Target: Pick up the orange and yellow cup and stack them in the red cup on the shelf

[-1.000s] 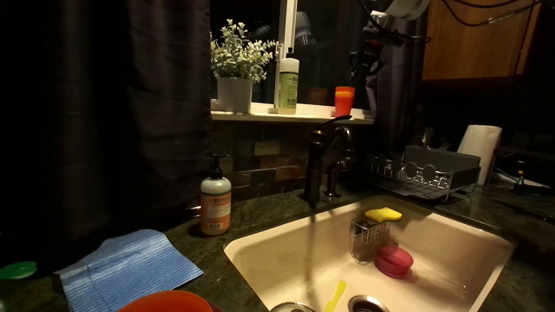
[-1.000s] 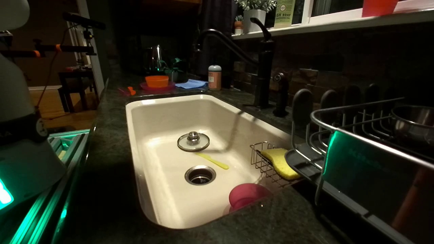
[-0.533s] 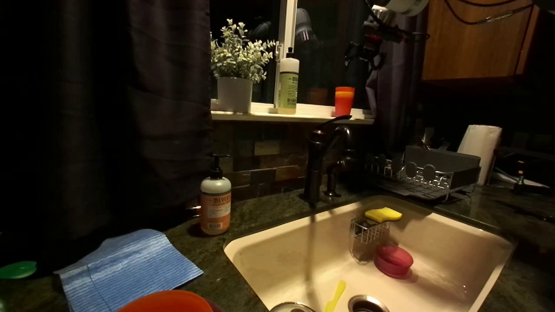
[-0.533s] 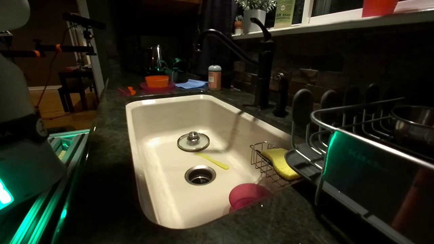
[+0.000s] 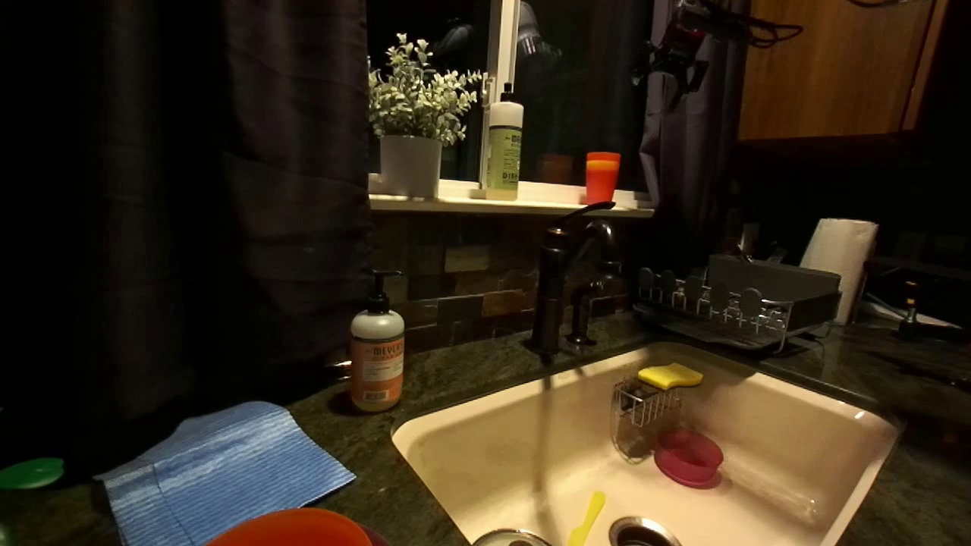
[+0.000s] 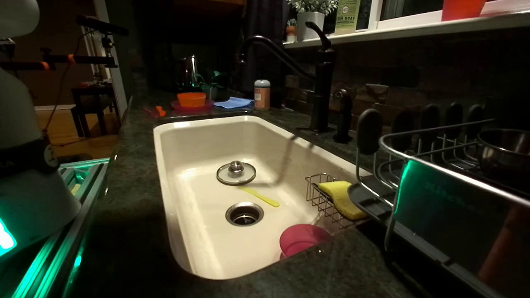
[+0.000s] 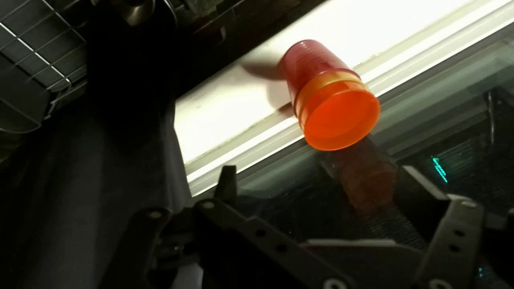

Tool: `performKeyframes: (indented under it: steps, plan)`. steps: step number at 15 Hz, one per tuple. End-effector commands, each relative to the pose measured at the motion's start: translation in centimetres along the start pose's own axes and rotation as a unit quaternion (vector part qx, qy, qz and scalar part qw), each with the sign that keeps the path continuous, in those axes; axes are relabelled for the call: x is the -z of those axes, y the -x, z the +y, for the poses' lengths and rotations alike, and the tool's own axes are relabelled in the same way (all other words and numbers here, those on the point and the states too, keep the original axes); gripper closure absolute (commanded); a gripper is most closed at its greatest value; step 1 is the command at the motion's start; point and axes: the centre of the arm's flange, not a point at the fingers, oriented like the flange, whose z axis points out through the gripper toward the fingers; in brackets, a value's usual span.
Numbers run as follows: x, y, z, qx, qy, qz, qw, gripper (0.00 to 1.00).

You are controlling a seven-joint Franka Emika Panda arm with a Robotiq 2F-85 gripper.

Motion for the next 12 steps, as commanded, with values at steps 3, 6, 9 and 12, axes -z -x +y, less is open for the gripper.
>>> performKeyframes:
  steps: [3,6,9,12]
  plan:
    - [2.3,5.0,3.4,0.051,-0.003,-0.048,0.9975,0.00]
    - [2.4,7.0,4.1,0.069,-0.007,-0.055,0.9960,0.00]
    - [2.4,4.8,3.4,0.066,0.004,-0.052,0.9965,0.00]
    - [2.5,6.0,3.9,0.071,0.002,-0.059,0.9957,0.00]
